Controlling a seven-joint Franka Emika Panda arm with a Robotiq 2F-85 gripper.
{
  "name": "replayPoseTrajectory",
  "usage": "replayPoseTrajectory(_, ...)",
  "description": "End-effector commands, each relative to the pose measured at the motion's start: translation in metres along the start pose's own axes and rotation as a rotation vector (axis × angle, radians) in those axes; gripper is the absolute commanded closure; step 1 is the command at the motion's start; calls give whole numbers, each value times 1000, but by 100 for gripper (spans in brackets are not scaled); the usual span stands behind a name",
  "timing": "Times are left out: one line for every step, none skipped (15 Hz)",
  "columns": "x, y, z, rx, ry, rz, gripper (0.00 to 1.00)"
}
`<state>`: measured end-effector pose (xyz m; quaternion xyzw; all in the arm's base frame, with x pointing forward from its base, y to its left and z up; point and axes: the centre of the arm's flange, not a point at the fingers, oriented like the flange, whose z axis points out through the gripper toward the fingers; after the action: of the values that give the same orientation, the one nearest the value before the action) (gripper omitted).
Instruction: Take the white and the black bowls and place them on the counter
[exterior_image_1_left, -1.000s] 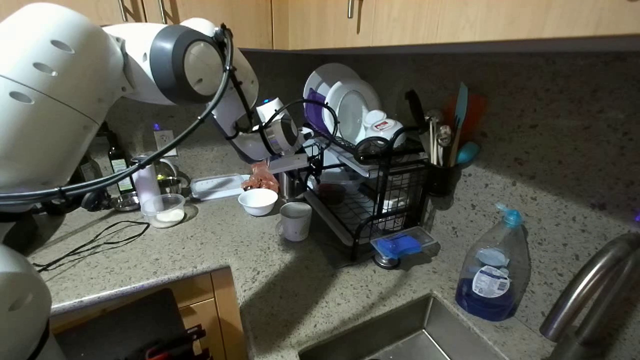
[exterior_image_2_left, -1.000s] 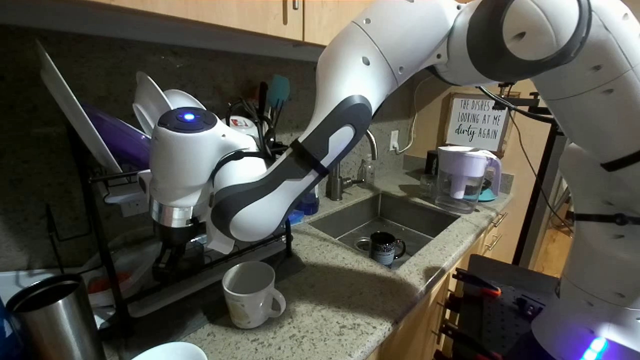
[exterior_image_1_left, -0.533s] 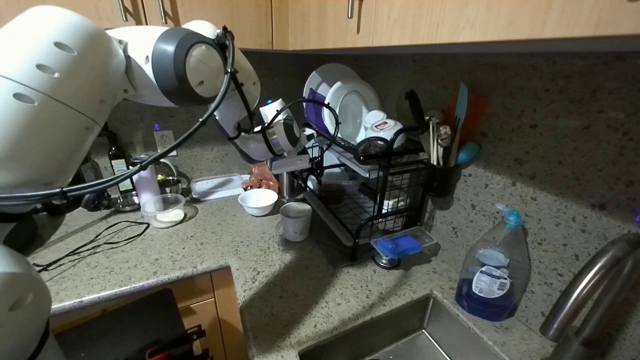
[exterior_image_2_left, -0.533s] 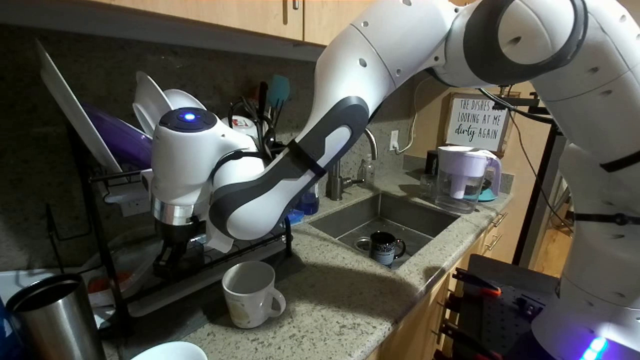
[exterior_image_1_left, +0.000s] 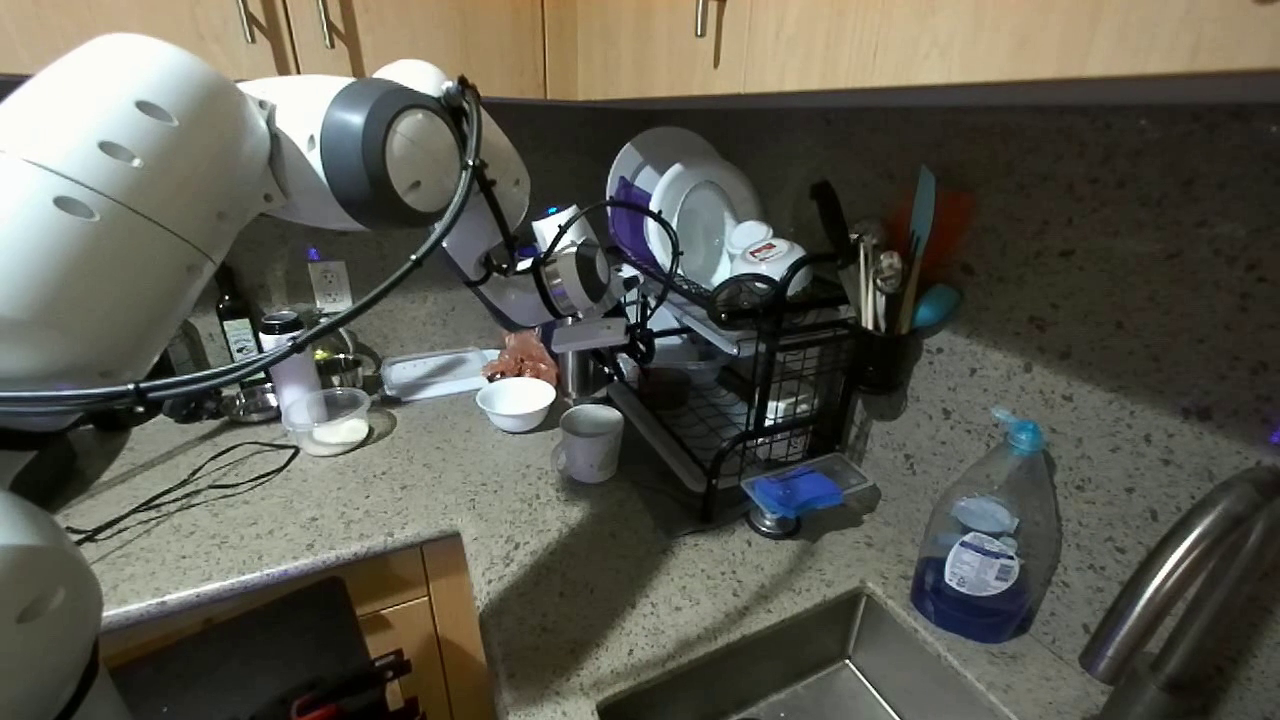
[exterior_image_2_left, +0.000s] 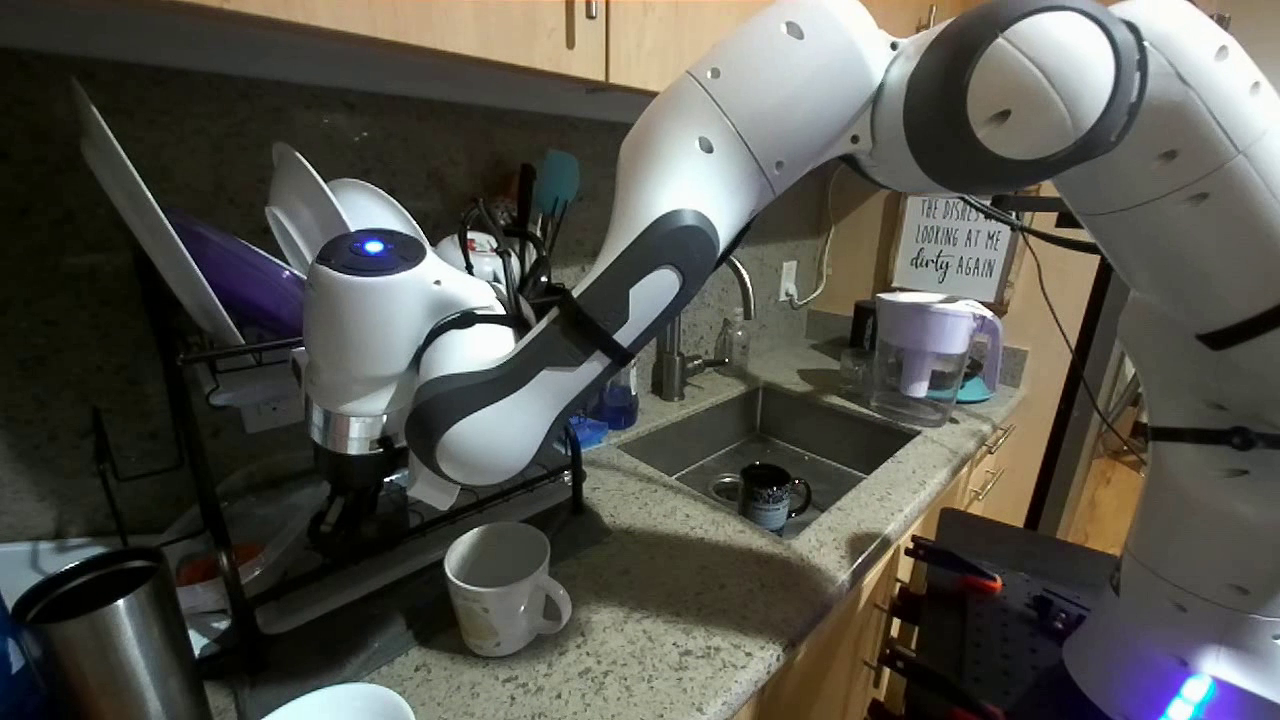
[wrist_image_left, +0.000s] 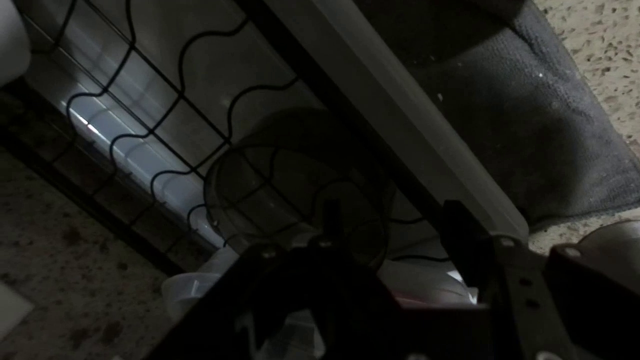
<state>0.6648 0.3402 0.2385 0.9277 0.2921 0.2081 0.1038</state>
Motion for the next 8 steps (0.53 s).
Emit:
replayPoseTrajectory(10, 11, 11, -10, -23, 28, 50)
replayPoseTrajectory(10, 12, 13, -11, -27, 33, 53)
replayPoseTrajectory(10, 13, 15, -13, -32, 34, 68)
replayPoseTrajectory(10, 13, 16, -15, -36, 35, 82)
replayPoseTrajectory(10, 13, 17, -17, -39, 35, 89)
replayPoseTrajectory(10, 13, 17, -20, -40, 35, 92)
replayPoseTrajectory(10, 13, 17, -24, -38, 35, 94)
replayPoseTrajectory(10, 13, 15, -27, -34, 35, 95)
